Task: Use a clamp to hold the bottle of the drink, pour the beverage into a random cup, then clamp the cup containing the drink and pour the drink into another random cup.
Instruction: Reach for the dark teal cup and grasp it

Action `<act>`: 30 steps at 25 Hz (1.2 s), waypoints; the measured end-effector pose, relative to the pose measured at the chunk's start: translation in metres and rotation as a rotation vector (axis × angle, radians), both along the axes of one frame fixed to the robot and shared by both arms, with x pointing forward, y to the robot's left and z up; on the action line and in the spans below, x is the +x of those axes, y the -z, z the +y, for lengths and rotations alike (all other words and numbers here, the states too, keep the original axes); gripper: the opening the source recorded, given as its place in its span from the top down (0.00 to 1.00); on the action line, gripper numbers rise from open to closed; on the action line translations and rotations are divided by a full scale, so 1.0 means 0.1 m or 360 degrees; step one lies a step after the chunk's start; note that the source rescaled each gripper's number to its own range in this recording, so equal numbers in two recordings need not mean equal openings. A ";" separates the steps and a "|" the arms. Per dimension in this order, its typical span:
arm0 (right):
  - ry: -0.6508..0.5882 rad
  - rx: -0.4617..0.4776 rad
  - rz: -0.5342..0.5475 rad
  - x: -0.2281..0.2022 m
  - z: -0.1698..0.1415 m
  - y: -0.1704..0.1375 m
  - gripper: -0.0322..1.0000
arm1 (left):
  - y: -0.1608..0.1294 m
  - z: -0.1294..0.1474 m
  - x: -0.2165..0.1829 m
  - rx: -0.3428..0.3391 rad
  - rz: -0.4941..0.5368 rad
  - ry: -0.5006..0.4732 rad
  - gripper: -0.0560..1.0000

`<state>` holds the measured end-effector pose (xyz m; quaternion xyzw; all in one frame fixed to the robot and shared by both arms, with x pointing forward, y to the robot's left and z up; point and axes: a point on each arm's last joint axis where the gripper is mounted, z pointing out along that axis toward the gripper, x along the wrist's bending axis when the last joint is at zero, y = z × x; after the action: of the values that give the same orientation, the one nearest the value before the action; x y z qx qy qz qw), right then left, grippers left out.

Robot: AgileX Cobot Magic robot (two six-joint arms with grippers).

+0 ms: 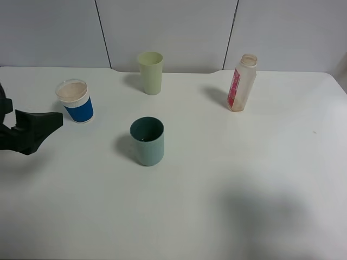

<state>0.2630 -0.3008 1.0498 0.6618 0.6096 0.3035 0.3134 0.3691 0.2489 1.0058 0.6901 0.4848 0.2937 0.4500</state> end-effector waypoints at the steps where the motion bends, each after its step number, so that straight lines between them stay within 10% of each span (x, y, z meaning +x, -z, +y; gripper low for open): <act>1: 0.0000 0.0000 0.0000 0.00 0.00 0.00 0.00 | 0.02 -0.01 0.02 0.0007 0.0011 0.0003 0.01; 30: 0.0000 0.0000 0.0000 0.00 0.00 0.00 0.00 | 0.87 -0.64 0.37 -0.0104 0.0096 0.0502 0.02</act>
<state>0.2630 -0.3008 1.0498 0.6618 0.6096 0.3035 0.3134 0.4064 0.1847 0.9188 0.7512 0.3929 0.1825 0.4980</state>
